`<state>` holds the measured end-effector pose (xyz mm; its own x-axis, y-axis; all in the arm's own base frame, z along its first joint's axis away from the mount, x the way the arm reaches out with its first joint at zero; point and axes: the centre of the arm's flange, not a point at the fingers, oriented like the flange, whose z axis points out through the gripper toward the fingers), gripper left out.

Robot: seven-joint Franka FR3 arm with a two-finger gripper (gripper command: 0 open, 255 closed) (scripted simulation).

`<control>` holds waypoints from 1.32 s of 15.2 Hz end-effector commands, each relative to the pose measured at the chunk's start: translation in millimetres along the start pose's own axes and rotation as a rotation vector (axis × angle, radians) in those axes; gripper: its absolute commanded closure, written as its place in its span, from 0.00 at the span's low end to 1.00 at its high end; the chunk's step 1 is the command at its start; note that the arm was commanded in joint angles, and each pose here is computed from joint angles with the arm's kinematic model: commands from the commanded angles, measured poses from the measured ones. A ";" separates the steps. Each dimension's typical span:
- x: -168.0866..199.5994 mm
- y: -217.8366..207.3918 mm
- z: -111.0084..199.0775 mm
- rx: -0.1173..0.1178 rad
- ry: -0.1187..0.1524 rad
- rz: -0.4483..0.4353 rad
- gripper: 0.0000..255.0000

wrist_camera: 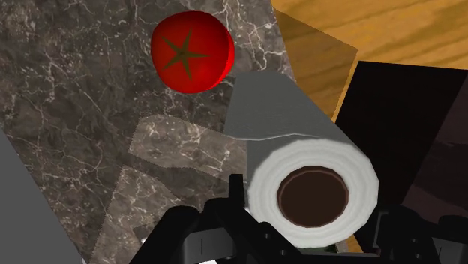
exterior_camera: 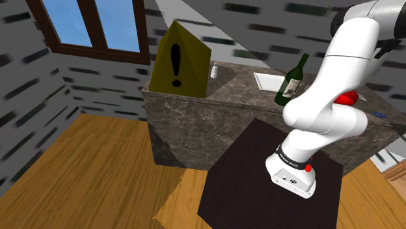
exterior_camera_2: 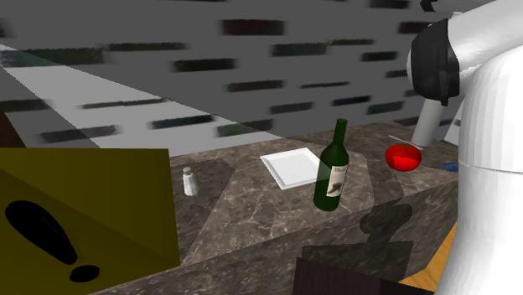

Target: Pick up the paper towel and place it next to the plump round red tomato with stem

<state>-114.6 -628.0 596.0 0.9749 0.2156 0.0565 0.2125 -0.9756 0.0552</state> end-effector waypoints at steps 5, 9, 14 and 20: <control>-2.1 -2.3 32.2 0.000 0.000 0.000 1.00; -3.3 -3.5 53.2 0.000 0.000 0.000 1.00; -4.8 -4.9 79.6 0.000 0.000 0.000 1.00; -6.6 -6.7 111.1 0.000 0.000 0.000 1.00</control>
<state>-113.7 -628.4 490.0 0.9749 0.2156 0.0563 0.2126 -0.9756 0.0554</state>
